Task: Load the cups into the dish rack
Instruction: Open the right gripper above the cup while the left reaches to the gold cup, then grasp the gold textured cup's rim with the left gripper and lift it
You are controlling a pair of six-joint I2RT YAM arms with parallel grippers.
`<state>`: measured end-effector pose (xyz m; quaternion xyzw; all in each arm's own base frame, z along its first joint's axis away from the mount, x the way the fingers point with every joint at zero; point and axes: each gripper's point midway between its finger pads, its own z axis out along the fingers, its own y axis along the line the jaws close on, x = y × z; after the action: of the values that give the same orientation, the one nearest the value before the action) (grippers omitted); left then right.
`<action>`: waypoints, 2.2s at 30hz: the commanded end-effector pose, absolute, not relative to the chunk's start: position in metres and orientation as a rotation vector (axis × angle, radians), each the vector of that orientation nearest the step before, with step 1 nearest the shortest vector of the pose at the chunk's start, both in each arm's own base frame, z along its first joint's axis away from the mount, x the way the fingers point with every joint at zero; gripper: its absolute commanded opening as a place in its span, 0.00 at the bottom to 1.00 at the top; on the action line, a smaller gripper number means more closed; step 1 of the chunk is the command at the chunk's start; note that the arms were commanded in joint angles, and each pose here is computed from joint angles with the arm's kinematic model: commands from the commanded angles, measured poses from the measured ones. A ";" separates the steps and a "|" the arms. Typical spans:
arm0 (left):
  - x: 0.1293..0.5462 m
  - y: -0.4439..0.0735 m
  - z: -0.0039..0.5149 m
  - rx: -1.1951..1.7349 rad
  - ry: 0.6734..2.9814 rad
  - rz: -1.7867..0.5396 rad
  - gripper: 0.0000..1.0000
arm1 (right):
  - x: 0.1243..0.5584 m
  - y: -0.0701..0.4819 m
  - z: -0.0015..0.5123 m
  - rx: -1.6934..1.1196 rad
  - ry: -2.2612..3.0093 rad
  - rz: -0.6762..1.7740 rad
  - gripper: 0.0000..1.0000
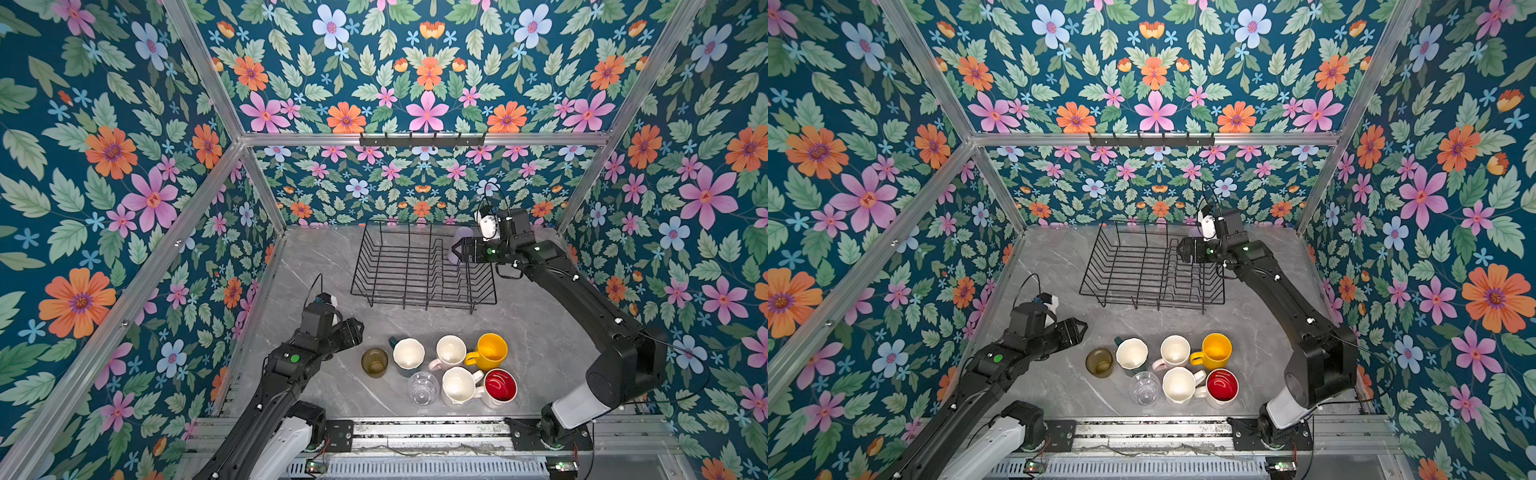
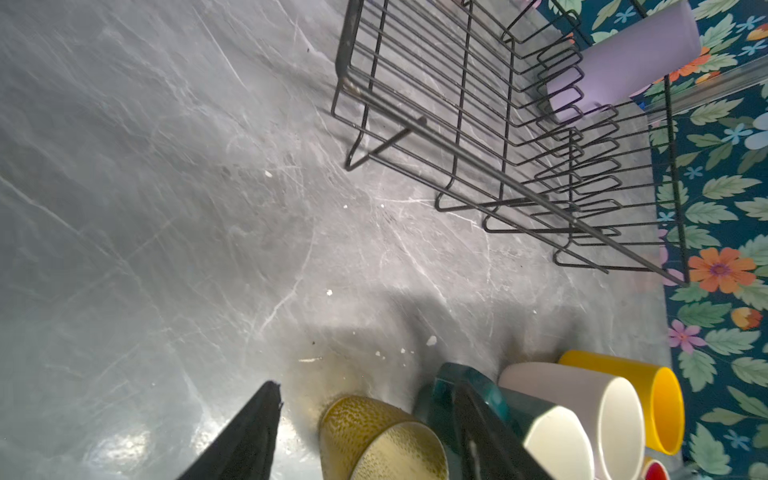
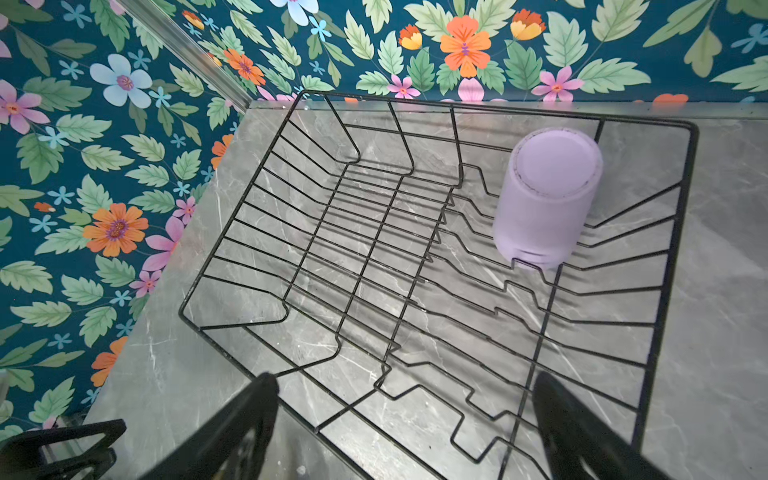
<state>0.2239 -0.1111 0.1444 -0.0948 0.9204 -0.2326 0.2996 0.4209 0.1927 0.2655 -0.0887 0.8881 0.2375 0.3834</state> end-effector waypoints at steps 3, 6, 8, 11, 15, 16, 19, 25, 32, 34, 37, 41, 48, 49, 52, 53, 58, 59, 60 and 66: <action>0.202 -0.117 0.135 -0.268 2.570 -0.620 0.61 | 0.420 0.195 0.272 -0.244 2.243 0.615 0.95; 0.194 -0.116 0.131 -0.249 2.603 -0.570 0.61 | 0.417 0.192 0.271 -0.240 2.245 0.604 0.95; 0.189 -0.119 0.127 -0.229 2.631 -0.563 0.60 | 0.415 0.192 0.270 -0.240 2.248 0.609 0.95; 0.183 -0.124 0.120 -0.204 2.660 -0.545 0.59 | 0.413 0.192 0.269 -0.235 2.247 0.616 0.95; 0.175 -0.127 0.109 -0.175 2.712 -0.491 0.56 | 0.411 0.193 0.266 -0.231 2.252 0.636 0.95; 0.174 -0.129 0.107 -0.165 2.719 -0.490 0.55 | 0.410 0.194 0.266 -0.233 2.253 0.637 0.95; 0.172 -0.133 0.098 -0.126 2.746 -0.456 0.50 | 0.410 0.193 0.264 -0.227 2.249 0.638 0.95; 0.170 -0.135 0.086 -0.112 2.780 -0.413 0.43 | 0.403 0.195 0.265 -0.242 2.248 0.646 0.95; 0.174 -0.136 0.082 -0.114 2.780 -0.389 0.28 | 0.396 0.196 0.271 -0.246 2.224 0.663 0.95; 0.175 -0.136 0.080 -0.115 2.784 -0.379 0.26 | 0.395 0.197 0.271 -0.251 2.225 0.675 0.95; 0.176 -0.139 0.077 -0.101 2.787 -0.383 0.25 | 0.393 0.198 0.270 -0.258 2.224 0.672 0.95; 0.177 -0.138 0.074 -0.090 2.806 -0.348 0.18 | 0.392 0.199 0.270 -0.259 2.224 0.682 0.94; 0.183 -0.134 0.093 -0.084 2.767 -0.314 0.00 | 0.391 0.203 0.268 -0.264 2.221 0.706 0.95; 0.185 -0.133 0.099 -0.080 2.753 -0.304 0.00 | 0.391 0.203 0.268 -0.265 2.218 0.710 0.95; 0.189 -0.123 0.117 -0.080 2.716 -0.249 0.00 | 0.392 0.206 0.270 -0.259 2.204 0.739 0.95; 0.187 -0.119 0.123 -0.072 2.716 -0.227 0.00 | 0.391 0.209 0.271 -0.264 2.202 0.759 0.95; 0.197 -0.092 0.164 -0.061 2.593 -0.068 0.00 | 0.389 0.216 0.277 -0.271 2.171 0.823 0.95; 0.201 -0.085 0.177 -0.077 2.545 -0.029 0.00 | 0.389 0.218 0.278 -0.277 2.165 0.840 0.95; 0.206 -0.079 0.190 -0.094 2.496 -0.003 0.00 | 0.388 0.219 0.279 -0.282 2.162 0.854 0.95; 0.240 -0.087 0.269 -0.073 2.173 -0.108 0.00 | 0.384 0.230 0.282 -0.307 2.131 0.946 0.95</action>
<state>0.2210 -0.0891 0.2375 -0.0393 0.9166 -0.0556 0.3940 0.3849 0.2209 0.2702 -0.1104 0.8548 0.3413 0.3751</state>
